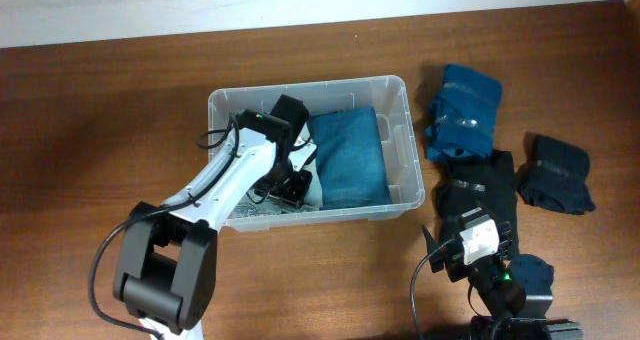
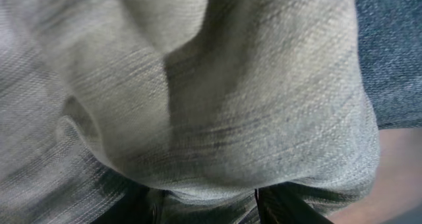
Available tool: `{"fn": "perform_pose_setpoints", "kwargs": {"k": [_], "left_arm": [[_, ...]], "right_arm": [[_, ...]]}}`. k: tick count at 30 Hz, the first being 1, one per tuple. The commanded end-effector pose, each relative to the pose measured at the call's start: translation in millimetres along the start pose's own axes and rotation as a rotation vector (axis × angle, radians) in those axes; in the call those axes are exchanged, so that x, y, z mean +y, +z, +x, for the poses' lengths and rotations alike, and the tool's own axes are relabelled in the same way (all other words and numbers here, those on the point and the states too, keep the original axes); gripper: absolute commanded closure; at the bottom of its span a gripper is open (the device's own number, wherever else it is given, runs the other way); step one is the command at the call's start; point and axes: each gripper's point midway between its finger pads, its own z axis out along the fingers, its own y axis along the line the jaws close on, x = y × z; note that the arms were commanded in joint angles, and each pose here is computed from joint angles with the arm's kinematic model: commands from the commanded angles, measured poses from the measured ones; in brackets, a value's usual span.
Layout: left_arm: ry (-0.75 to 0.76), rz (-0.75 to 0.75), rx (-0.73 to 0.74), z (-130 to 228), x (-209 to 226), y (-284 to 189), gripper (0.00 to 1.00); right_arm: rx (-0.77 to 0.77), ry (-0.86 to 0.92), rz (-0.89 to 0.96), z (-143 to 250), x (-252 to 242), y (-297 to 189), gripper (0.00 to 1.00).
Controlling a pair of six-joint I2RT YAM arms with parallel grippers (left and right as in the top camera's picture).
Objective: Pack container
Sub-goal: 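Press and tuck the light-blue denim down with the left gripper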
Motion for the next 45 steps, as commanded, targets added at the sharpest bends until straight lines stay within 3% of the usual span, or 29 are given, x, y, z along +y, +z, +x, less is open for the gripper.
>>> {"fn": "perform_pose_setpoints", "kwargs": {"k": [1, 6, 8, 11, 16, 27, 32, 37, 45], "left_arm": [[-0.014, -0.019, -0.014, -7.2, 12.9, -10.5, 0.54], [-0.011, -0.041, -0.145, -40.8, 11.1, -94.8, 0.54], [0.0, -0.098, -0.28, -64.4, 14.7, -141.6, 0.53], [0.002, -0.165, -0.418, -89.6, 22.3, -173.6, 0.52], [0.005, -0.178, -0.445, -111.9, 28.5, -155.1, 0.51], [-0.013, -0.171, -0.245, -135.7, 49.0, -23.5, 0.53], [-0.015, -0.165, -0.187, -131.6, 51.4, 1.5, 0.53], [-0.013, -0.169, -0.237, -137.2, 47.0, -33.8, 0.53], [-0.02, -0.226, -0.405, -130.0, 39.2, -162.9, 0.52]], "right_arm": [[0.001, 0.011, -0.019, 1.6, 3.7, 1.0, 0.02], [0.001, 0.011, -0.018, 1.7, 3.6, 1.0, 0.02], [0.001, 0.011, -0.019, 1.6, 3.7, 1.0, 0.02], [0.001, 0.011, -0.019, 1.6, 3.7, 1.0, 0.02], [0.001, 0.011, -0.019, 1.6, 3.7, 1.0, 0.02], [0.001, 0.011, -0.019, 1.6, 3.7, 1.0, 0.02], [0.001, 0.011, -0.019, 1.6, 3.7, 1.0, 0.02], [0.001, 0.011, -0.019, 1.6, 3.7, 1.0, 0.02], [0.001, 0.011, -0.019, 1.6, 3.7, 1.0, 0.02]]}}
